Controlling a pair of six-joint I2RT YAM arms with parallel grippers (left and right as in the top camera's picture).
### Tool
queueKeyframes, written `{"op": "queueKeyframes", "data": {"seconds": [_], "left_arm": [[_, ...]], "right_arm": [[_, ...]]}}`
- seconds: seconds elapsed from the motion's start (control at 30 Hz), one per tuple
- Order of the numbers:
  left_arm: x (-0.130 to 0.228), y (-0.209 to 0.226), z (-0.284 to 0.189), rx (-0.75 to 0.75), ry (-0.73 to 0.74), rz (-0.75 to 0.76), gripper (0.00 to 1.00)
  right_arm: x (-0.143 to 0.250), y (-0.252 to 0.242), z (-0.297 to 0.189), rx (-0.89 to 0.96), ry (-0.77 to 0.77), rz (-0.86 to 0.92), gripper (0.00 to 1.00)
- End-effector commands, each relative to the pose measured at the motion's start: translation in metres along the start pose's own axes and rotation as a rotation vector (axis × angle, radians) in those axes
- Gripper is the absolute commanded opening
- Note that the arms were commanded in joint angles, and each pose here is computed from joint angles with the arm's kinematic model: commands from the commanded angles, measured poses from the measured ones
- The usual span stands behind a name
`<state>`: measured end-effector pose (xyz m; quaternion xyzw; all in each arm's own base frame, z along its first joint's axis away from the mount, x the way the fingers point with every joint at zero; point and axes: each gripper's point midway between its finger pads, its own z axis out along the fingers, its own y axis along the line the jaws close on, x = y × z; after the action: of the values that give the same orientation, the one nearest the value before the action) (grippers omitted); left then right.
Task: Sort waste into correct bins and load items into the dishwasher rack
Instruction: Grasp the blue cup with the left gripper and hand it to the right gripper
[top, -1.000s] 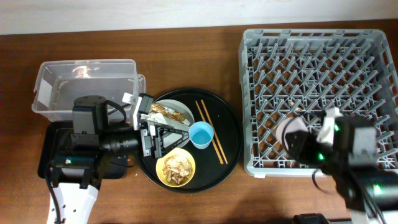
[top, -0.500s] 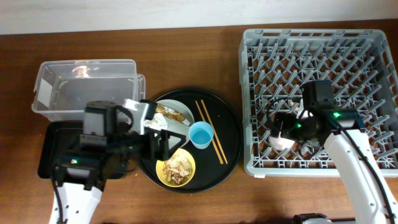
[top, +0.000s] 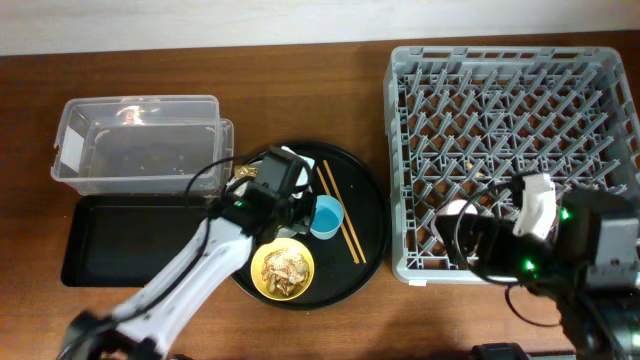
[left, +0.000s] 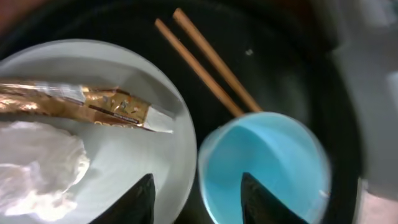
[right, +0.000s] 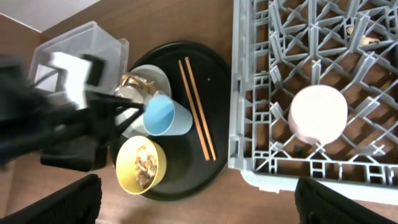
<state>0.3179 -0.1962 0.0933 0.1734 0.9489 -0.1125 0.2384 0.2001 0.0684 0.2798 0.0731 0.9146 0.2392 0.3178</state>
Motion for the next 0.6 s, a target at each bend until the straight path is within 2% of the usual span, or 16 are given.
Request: {"op": "queueKeyframes", "data": {"seconds": [0.0, 0.03, 0.07, 0.13, 0.23, 0.33, 0.37, 0.43, 0.53, 0.57], "left_arm": [[0.008, -0.001, 0.022, 0.006, 0.051, -0.012, 0.39], [0.012, -0.002, 0.028, 0.014, 0.072, -0.014, 0.35], [0.014, -0.002, 0.031, 0.013, 0.08, -0.014, 0.26], [0.015, -0.005, 0.031, 0.029, 0.084, -0.016, 0.0], [-0.004, -0.017, 0.007, 0.087, 0.029, -0.013, 0.0], [-0.023, -0.027, -0.03, 0.132, -0.034, -0.006, 0.0], [-0.03, -0.04, -0.047, 0.213, -0.06, -0.003, 0.0], [-0.044, -0.075, -0.093, 0.481, -0.122, 0.011, 0.0], [-0.055, -0.103, -0.153, 0.819, -0.195, 0.056, 0.0], [-0.057, -0.111, -0.183, 0.985, -0.232, 0.103, 0.0]], "right_arm": [[0.007, 0.002, -0.004, -0.012, 0.021, 0.009, 0.99], [0.009, 0.001, -0.003, -0.009, 0.032, 0.014, 0.98], [0.009, 0.001, -0.002, -0.008, 0.034, 0.015, 0.99], [0.01, 0.001, -0.002, -0.01, 0.038, 0.015, 0.99], [0.011, 0.004, -0.002, -0.033, 0.041, -0.136, 0.99], [0.021, 0.023, -0.002, -0.161, 0.078, -0.24, 0.99], [0.022, 0.027, -0.002, -0.185, 0.081, -0.245, 0.99], [0.017, 0.034, -0.002, -0.225, 0.058, -0.264, 0.99], [0.011, 0.06, -0.005, -0.347, 0.026, -0.331, 0.99], [0.009, 0.074, -0.006, -0.406, 0.019, -0.371, 0.99]]}}
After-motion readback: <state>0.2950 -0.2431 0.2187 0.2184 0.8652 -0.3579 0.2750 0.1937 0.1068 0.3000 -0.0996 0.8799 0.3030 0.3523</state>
